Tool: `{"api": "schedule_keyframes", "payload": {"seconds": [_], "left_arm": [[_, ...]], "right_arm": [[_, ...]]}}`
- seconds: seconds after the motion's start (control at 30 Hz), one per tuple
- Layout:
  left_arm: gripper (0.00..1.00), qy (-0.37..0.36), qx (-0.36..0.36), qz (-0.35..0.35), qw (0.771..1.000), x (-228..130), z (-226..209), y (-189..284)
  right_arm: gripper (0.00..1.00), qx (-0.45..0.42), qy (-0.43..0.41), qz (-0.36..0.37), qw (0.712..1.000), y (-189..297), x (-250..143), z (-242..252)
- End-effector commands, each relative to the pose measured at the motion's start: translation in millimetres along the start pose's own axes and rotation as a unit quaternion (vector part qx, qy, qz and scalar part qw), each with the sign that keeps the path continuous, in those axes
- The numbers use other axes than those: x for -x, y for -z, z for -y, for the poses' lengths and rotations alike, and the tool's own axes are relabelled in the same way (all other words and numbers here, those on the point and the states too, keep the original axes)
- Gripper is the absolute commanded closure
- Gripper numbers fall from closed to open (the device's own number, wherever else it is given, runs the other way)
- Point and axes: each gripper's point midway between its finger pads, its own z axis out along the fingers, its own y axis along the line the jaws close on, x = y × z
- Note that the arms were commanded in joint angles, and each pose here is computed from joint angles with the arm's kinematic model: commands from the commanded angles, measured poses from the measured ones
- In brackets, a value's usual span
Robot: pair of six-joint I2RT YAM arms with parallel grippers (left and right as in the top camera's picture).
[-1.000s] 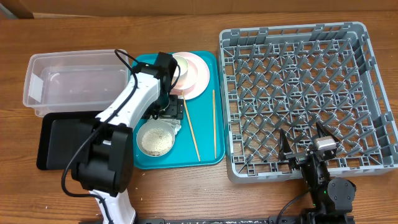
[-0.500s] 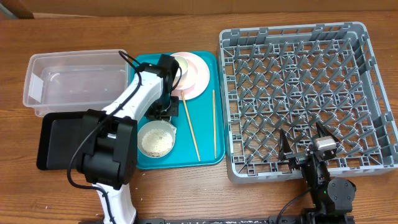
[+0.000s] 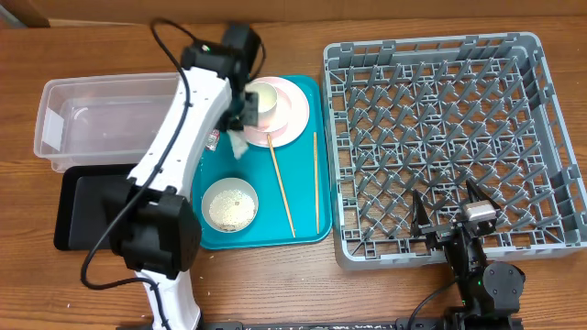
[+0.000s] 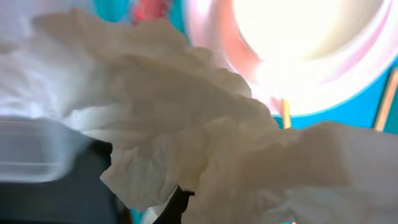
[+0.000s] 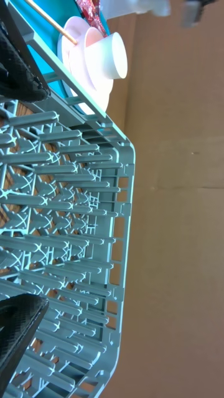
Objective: Sort waste into correct bins and load items into the dishwasher
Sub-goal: 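Carry the tissue left and drop it into the clear plastic bin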
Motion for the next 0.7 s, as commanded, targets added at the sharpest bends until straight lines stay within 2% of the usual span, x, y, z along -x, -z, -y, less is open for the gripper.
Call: {"api": "schedule_keyframes", "payload": {"seconds": [0.0, 0.27, 0.53, 0.67], "left_arm": [[0.96, 0.075, 0.071, 0.067, 0.992, 26.3, -54.5, 33.2], [0.96, 0.213, 0.122, 0.079, 0.966, 38.0, -147.2, 18.7], [0.96, 0.283, 0.134, 0.066, 0.947, 28.3, -209.6, -18.8], [0.95, 0.274, 0.122, 0.072, 0.951, 30.0, -219.8, -42.5]], "right_arm": [[0.00, 0.001, -0.002, -0.001, 1.000, -0.4, -3.1, -0.2], [0.00, 0.001, -0.002, -0.001, 1.000, -0.4, -3.1, -0.2], [0.00, 0.001, -0.002, -0.001, 1.000, -0.4, -3.1, -0.2], [0.00, 0.001, -0.002, -0.001, 1.000, -0.4, -3.1, -0.2]]}}
